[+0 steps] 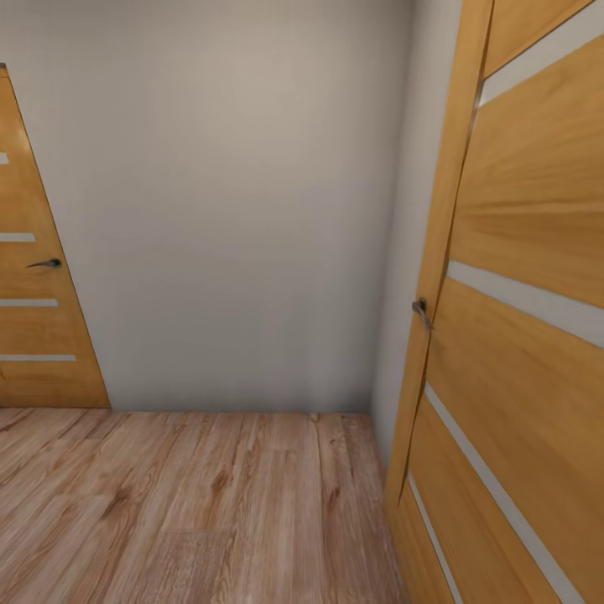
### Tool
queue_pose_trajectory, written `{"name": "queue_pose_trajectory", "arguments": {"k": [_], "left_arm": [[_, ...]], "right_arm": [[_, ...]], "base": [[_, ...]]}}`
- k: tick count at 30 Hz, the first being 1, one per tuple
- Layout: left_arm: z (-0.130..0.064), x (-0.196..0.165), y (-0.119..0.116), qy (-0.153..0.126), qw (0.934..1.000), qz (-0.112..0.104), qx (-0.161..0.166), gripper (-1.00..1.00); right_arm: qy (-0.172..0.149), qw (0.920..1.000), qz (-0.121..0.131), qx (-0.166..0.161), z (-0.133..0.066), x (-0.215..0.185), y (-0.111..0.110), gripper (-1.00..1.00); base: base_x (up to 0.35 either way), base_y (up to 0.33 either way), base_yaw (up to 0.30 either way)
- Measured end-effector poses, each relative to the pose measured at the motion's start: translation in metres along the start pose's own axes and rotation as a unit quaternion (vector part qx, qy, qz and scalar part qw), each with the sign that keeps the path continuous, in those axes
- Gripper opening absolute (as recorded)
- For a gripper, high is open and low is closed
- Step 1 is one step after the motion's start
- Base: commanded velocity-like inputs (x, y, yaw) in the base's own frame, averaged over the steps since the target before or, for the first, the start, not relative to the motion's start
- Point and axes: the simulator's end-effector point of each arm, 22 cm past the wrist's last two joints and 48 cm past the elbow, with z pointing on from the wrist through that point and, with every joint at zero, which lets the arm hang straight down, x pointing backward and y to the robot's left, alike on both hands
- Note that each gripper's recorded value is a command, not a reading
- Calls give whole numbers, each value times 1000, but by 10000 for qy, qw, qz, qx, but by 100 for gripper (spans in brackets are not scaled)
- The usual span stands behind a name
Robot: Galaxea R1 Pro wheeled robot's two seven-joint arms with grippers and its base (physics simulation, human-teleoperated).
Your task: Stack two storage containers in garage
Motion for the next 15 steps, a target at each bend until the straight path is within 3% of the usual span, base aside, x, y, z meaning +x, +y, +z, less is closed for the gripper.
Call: {"name": "queue_pose_trajectory", "arguments": {"k": [5, 15], "left_arm": [[0, 0, 0, 2, 10000, -1, -1, 100], [0, 0, 0, -4, 10000, -1, -7, 100]], "right_arm": [[-2, 10000, 0, -1, 0, 0, 0, 100], [-1, 10000, 1, -1, 0, 0, 0, 100]], "base": [[189, 0, 0], [16, 0, 0]]}}
